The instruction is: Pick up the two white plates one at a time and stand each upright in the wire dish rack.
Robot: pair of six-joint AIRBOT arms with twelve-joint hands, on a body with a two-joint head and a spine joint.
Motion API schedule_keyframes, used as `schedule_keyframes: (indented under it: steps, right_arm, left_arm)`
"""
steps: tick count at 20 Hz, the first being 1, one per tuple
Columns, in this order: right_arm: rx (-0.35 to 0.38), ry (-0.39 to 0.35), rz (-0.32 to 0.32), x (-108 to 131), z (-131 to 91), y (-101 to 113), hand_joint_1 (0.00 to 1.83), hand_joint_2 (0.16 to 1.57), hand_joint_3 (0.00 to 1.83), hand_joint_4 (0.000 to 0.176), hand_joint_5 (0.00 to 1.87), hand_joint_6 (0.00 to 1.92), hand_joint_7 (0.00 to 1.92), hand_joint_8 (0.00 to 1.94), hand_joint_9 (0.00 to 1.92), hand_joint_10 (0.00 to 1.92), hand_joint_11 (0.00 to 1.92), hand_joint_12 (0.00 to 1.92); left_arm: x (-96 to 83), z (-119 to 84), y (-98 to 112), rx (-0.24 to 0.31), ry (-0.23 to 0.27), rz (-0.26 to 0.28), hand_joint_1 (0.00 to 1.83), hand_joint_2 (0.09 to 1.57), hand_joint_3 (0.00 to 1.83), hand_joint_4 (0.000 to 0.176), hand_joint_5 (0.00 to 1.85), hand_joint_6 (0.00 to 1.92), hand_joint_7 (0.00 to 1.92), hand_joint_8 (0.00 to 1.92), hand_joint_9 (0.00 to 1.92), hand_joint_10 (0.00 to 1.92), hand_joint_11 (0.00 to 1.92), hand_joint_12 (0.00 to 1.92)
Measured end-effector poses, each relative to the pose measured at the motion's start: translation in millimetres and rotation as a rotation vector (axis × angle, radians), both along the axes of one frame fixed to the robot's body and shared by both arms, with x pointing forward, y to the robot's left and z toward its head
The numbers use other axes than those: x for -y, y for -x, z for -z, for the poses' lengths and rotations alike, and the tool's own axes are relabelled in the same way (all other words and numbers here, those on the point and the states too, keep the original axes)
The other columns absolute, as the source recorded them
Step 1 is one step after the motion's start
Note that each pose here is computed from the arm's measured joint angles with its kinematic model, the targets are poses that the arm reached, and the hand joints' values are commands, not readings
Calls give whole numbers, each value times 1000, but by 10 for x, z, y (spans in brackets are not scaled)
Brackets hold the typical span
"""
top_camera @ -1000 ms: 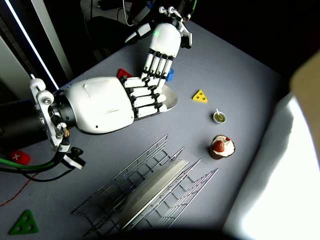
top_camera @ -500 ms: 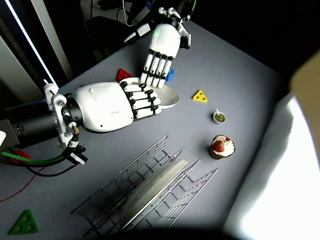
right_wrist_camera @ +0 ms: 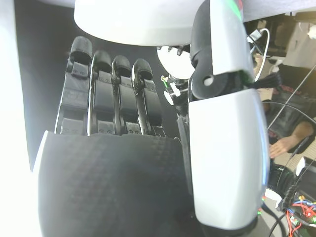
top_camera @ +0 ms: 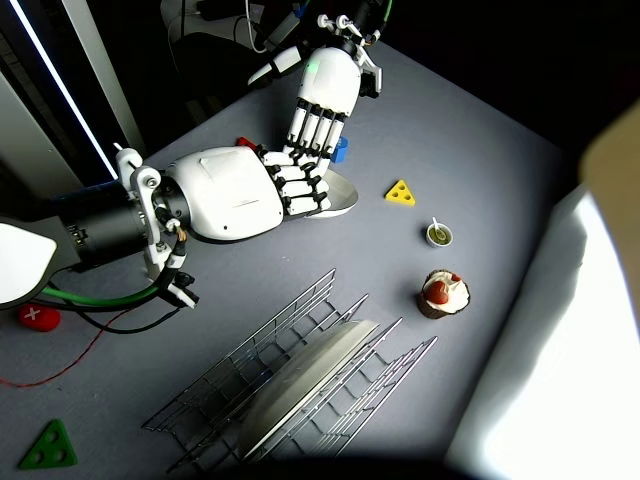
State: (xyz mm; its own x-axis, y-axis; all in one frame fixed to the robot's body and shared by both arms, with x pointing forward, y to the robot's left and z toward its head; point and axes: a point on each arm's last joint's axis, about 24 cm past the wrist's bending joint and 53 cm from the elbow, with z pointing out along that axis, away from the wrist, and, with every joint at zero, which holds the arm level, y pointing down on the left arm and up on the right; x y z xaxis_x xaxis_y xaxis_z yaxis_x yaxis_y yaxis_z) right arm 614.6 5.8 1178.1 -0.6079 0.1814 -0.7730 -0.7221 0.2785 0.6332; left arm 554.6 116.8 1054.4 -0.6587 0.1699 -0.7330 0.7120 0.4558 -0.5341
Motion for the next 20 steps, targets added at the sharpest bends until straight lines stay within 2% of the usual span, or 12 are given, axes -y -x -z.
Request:
schedule_keyframes:
  steps: [2,5,10,14,17,20]
  right_arm:
    - [-15,5,-19,-119,107,60,1210,926,0,0,249,5,189,5,221,9,278,110]
    - [-13,13,-40,-250,188,76,1267,942,5,0,241,0,177,5,203,10,255,107]
    - [9,31,-15,-284,276,-117,1329,961,0,0,350,9,304,12,322,13,357,137]
    - [15,37,-8,-297,310,-189,1373,958,1,0,463,13,411,11,412,11,461,173]
    - [17,34,-17,-344,301,-157,1402,1004,4,0,546,6,503,7,507,10,532,198]
    - [52,37,-37,-420,283,-56,1409,1016,2,0,567,3,545,4,560,7,576,199]
  left_arm:
    - [2,2,-1,0,0,0,8,893,5,0,49,4,65,8,66,5,55,6]
    - [-4,0,-10,1,0,0,6,895,3,0,29,6,43,6,52,8,51,11]
    - [0,-8,-9,1,4,0,0,889,0,0,64,5,75,5,80,5,64,13]
    - [4,-20,-12,-1,10,-1,0,889,0,0,19,0,37,0,50,0,45,4]
    - [3,-20,-11,-1,10,-1,0,879,0,0,27,4,43,3,48,0,31,0]
    - [-7,-16,-21,0,8,-4,0,879,0,0,26,3,45,4,49,1,22,0]
